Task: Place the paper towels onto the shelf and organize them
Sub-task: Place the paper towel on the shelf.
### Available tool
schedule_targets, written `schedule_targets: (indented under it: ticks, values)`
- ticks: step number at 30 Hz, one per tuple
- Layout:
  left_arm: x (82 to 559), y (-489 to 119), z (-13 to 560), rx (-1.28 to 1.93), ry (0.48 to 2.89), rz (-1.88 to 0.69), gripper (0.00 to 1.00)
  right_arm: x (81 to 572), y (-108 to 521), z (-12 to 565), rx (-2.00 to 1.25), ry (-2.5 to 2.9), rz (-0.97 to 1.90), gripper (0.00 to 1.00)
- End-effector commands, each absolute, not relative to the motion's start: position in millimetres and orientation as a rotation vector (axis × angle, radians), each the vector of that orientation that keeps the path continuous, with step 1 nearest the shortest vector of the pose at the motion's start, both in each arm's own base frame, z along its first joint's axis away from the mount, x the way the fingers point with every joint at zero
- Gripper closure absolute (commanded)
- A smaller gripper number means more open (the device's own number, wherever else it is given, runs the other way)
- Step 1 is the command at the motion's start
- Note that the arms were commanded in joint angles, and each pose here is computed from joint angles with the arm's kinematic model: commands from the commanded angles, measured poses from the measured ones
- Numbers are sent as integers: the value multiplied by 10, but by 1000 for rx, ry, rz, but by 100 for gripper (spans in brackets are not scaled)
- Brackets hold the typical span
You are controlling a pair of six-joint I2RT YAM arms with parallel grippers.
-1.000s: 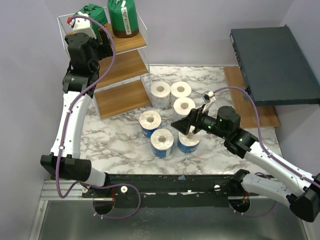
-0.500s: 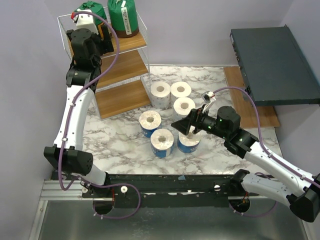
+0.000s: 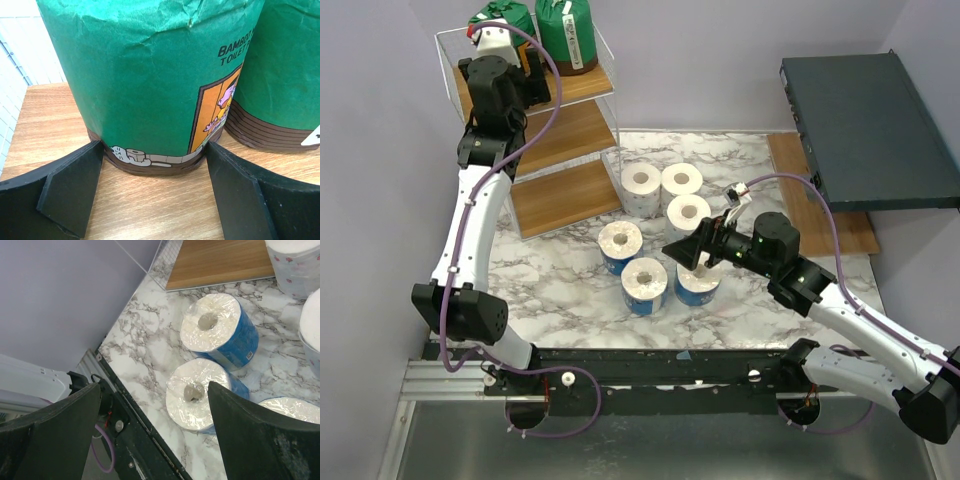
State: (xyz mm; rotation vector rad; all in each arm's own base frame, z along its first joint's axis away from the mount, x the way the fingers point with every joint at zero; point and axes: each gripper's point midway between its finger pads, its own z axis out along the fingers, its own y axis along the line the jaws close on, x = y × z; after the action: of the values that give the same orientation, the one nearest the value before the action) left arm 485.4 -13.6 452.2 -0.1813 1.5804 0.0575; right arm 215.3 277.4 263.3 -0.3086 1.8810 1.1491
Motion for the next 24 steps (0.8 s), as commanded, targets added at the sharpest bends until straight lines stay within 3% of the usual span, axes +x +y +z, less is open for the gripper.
schedule_targets:
  ticks: [1,14,24]
  values:
    - [4919,-191,4587,-168,1564,15,13,2195,2736,2493,-300,1918,1100,9]
    - [4908,-237,4611,-167,1564,-21,11,2202,2747,2480,-299,1919,1102,9]
    - [4453,10,5008,-273,1508,51,1,2200,2744,2503,-294,1920,1104,8]
